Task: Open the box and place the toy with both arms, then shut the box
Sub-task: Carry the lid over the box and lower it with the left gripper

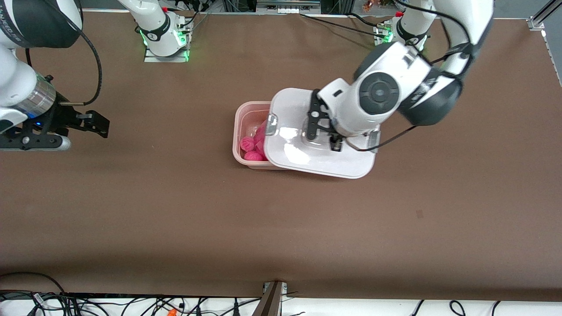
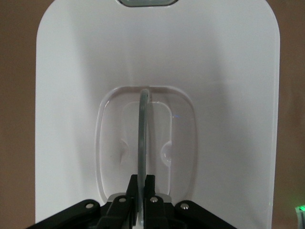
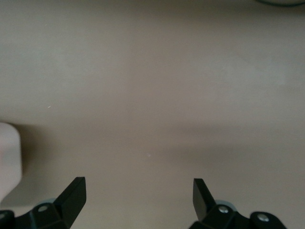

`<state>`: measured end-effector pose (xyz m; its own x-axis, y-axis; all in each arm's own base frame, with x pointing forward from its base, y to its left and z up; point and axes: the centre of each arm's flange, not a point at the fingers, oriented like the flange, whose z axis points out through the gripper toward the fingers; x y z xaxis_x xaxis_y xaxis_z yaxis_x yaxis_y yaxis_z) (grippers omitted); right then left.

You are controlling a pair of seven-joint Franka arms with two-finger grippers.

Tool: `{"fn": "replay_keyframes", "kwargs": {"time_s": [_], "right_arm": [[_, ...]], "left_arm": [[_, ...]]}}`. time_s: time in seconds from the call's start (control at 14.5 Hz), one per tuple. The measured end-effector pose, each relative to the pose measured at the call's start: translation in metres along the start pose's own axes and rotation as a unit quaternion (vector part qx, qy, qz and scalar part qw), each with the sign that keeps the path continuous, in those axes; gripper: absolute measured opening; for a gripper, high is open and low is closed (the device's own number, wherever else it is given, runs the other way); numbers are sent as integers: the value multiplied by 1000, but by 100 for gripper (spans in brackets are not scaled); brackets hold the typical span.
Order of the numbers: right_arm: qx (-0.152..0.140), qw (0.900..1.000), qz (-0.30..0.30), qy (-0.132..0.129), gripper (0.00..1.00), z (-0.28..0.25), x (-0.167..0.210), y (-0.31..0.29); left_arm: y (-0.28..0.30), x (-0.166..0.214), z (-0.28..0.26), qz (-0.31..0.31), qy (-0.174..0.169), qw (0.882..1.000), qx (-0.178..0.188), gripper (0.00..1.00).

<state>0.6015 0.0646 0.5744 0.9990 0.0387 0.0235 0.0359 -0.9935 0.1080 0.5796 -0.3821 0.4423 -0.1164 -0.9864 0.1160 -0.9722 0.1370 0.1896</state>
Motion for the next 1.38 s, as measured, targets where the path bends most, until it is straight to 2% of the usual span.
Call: {"fn": "replay_keyframes", "kwargs": {"time_s": [0.21, 0.41, 0.76, 1.04, 1.38], "right_arm": [[-1, 1000, 10, 3, 99, 2, -26, 11], [16, 999, 40, 3, 100, -7, -39, 38], [20, 998, 55, 4, 100, -10, -41, 57], [20, 998, 58, 6, 100, -11, -42, 61], [25, 998, 61, 4, 100, -10, -42, 62]], "left_arm": [[14, 51, 24, -10, -10, 1000, 27, 7], [34, 84, 50, -16, -52, 997, 52, 7], [46, 99, 96, -68, -58, 994, 69, 7], [50, 107, 109, -66, -48, 993, 88, 7], [51, 107, 113, -64, -49, 993, 90, 7]]}}
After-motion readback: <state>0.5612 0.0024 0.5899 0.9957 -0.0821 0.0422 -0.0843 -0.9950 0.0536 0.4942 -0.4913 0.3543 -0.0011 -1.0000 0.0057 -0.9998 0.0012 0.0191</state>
